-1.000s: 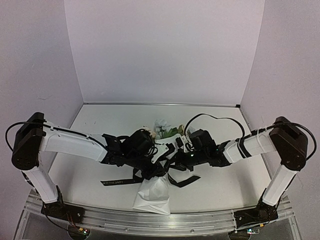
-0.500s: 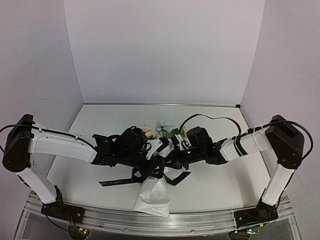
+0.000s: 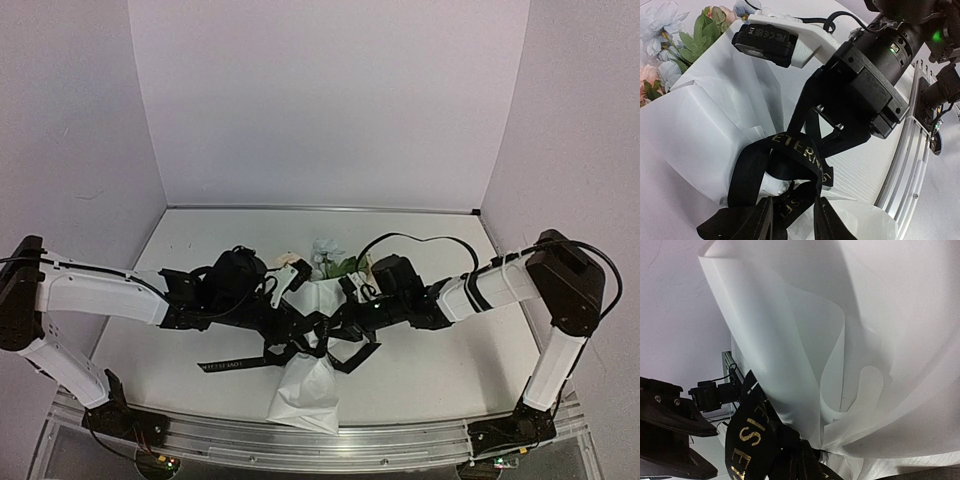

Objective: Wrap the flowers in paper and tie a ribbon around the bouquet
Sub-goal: Cross the half-tied ribbon over the folded bouquet.

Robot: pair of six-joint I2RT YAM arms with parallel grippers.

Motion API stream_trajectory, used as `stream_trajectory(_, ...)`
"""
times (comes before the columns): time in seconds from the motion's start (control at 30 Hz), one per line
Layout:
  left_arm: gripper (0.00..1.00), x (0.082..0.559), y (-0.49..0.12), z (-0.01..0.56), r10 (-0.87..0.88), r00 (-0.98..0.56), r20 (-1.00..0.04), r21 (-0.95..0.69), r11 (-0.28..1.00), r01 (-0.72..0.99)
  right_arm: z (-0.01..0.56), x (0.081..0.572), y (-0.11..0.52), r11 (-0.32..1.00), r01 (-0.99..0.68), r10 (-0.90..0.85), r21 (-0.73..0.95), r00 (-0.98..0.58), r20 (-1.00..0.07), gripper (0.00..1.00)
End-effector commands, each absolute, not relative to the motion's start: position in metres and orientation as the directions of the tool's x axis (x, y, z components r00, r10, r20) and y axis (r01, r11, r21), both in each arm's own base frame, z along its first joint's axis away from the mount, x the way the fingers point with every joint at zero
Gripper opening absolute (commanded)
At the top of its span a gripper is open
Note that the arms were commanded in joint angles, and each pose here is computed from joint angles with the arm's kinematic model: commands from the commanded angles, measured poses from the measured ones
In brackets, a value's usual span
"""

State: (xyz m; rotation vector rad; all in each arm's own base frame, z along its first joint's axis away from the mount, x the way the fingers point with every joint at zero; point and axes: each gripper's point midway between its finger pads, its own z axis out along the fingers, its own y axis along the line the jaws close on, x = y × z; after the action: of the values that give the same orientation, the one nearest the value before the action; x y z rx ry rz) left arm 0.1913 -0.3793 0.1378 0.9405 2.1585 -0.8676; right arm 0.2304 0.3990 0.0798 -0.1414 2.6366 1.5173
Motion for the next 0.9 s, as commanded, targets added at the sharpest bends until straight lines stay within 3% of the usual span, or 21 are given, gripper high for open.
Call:
stream_trajectory(0.0, 0.36, 0.189, -0.393, 0.140, 0.329, -0.599, -0.730, -0.406, 0.497, 0.767, 0.101, 0.235, 0.414, 0.434, -0.160, -0.050, 0.887, -0.987, -0.154, 0.00)
stream_trajectory(0.5, 0.45, 0.209, -0.395, 0.124, 0.307, -0.626, -0.716, -0.411, 0.539, 0.735, 0.102, 0.233, 0.419, 0.412, -0.134, -0.063, 0.901, -0.991, -0.119, 0.00)
stream_trajectory(0.87, 0.34, 0.204, -0.404, 0.123, 0.319, -0.623, -0.715, -0.437, 0.491, 0.754, 0.102, 0.236, 0.422, 0.410, -0.127, -0.057, 0.903, -0.992, -0.114, 0.00)
